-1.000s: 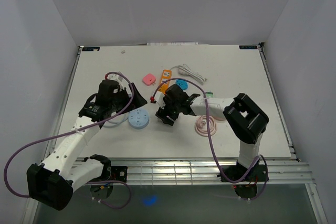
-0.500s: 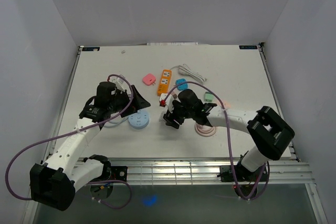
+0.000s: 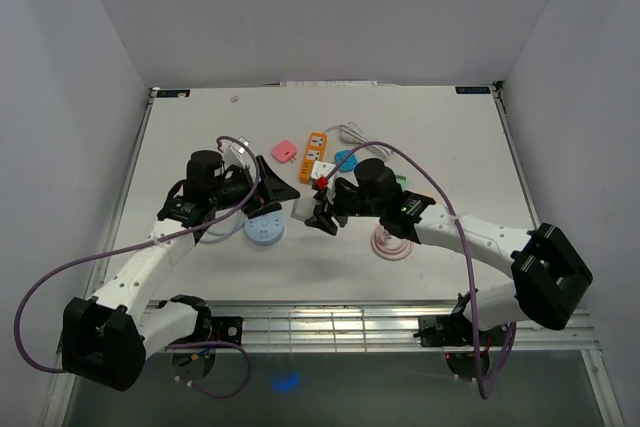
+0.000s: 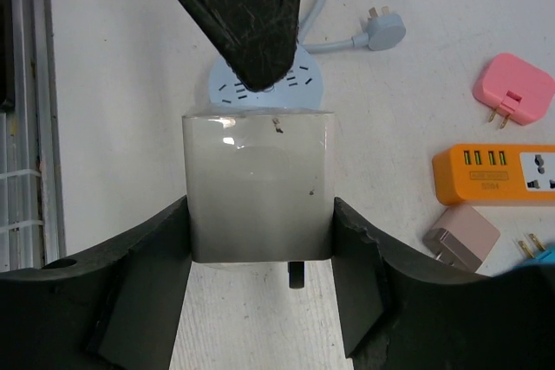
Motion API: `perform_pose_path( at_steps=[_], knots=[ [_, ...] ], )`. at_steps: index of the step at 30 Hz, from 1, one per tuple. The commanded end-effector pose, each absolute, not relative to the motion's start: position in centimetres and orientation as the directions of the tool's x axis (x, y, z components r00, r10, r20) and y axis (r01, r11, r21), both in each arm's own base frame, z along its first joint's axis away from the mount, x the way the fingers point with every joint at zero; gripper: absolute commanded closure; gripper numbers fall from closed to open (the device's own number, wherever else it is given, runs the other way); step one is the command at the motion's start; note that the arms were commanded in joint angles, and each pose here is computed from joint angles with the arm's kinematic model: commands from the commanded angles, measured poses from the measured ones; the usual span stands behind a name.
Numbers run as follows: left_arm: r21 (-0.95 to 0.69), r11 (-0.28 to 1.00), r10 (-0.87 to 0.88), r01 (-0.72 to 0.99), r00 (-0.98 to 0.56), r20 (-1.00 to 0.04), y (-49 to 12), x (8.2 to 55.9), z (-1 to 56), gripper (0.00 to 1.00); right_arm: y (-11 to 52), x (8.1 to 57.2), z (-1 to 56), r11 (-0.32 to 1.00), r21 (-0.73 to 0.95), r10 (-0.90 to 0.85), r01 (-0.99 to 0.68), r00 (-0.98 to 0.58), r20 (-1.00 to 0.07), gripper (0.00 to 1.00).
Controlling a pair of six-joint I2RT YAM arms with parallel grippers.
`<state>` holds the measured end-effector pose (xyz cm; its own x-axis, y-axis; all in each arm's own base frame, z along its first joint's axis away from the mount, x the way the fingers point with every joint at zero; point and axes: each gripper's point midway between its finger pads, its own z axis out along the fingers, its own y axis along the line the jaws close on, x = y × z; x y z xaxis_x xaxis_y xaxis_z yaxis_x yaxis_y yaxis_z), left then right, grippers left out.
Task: Insert the plug
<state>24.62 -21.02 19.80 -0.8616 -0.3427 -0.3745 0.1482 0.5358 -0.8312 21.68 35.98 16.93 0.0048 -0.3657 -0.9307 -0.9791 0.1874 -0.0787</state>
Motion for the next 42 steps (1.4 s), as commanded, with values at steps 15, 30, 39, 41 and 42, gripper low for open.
perform_pose_path(
  at_steps=[15,30,39,41,42],
  knots=[
    [-0.901,0.402,-0.251,0.162,-0.927,-0.278,-22.9,22.8,19.9,0.22,38.1,21.1,23.9,0.123,-0.15,-0.222,-0.981,0.12,-0.968,0.55],
    [-0.909,0.381,-0.227,0.171,-0.935,-0.271,-23.5,23.1,19.7,0.58,39.2,21.0,22.4,0.099,-0.144,-0.264,-0.985,0.114,-0.958,0.56],
    [-0.858,0.443,-0.216,0.261,-0.897,-0.385,-23.0,23.1,19.9,1.0,39.4,21.2,22.0,0.107,-0.127,-0.273,-0.986,0.094,-0.958,0.19],
    [-0.789,0.571,-0.254,0.228,-0.865,-0.434,-21.3,24.1,18.7,1.0,39.3,21.1,22.0,0.111,-0.124,-0.273,-0.986,0.089,-0.958,0.07],
    [-0.755,0.612,-0.276,0.236,-0.831,-0.483,-20.6,24.7,19.7,1.0,39.2,21.0,22.0,0.115,-0.113,-0.27,-0.987,0.078,-0.96,0.0]
  ],
)
